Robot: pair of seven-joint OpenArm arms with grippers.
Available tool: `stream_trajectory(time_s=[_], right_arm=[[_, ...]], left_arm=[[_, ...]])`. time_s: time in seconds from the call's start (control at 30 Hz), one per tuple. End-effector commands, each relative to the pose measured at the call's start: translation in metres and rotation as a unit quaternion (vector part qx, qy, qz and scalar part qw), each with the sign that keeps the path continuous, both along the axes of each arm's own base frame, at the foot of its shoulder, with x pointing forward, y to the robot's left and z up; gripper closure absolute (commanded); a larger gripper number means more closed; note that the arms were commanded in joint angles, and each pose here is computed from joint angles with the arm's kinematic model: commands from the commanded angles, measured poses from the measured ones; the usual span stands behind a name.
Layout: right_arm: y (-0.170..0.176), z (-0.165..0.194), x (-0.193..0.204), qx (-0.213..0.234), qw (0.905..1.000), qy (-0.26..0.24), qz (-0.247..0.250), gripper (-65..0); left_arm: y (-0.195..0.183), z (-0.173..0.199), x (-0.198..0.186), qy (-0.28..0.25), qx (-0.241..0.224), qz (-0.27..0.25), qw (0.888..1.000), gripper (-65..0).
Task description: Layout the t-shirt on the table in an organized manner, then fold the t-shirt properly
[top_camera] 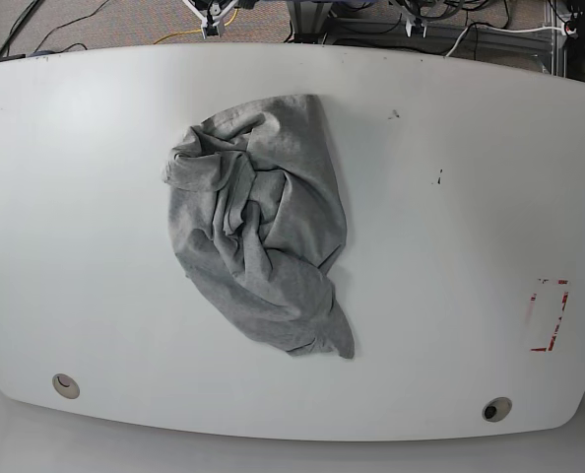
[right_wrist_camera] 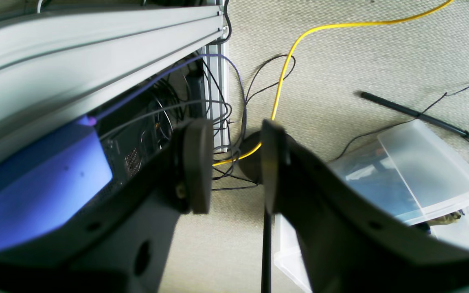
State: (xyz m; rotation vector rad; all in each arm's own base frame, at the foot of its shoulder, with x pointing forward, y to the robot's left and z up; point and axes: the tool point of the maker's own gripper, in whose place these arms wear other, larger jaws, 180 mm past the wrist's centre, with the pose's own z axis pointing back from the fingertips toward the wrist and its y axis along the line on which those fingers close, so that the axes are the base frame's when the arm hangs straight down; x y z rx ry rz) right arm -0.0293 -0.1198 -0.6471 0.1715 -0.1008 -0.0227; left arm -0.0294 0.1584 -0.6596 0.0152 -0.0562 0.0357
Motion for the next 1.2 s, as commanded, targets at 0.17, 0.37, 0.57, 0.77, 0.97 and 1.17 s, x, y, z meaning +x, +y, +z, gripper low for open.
stream_trajectory(time_s=[0.17,0.37,0.57,0.77,0.97,1.17], right_arm=[[-0.002,0.001,-0.003,-0.002,1.0,-0.003,0.0,-18.9],[-0.003,0.002,-0.004,-0.003,1.0,-0.002,0.001,-18.8],[-0.004,0.002,-0.005,-0.005,1.0,-0.002,0.003,-18.9],[-0.008,0.004,-0.006,-0.009,0.9999,-0.006,0.001,-18.7],[-0.018,0.009,-0.007,-0.02,0.9996,-0.018,-0.002,-18.7],[-0.013,0.008,0.006,-0.015,0.9995,-0.026,0.002,-19.0]], left_arm=[[0.002,0.0,-0.006,0.006,0.002,-0.001,1.0,-13.5],[0.003,0.001,-0.009,0.008,0.003,-0.002,1.0,-13.5],[0.004,0.001,-0.011,0.009,0.005,-0.003,1.0,-13.5],[0.008,0.002,-0.014,0.008,0.009,-0.002,1.0,-13.5],[0.017,0.006,-0.017,-0.001,0.019,-0.003,1.0,-13.4],[0.02,0.007,0.008,-0.029,0.024,-0.004,0.999,-13.5]])
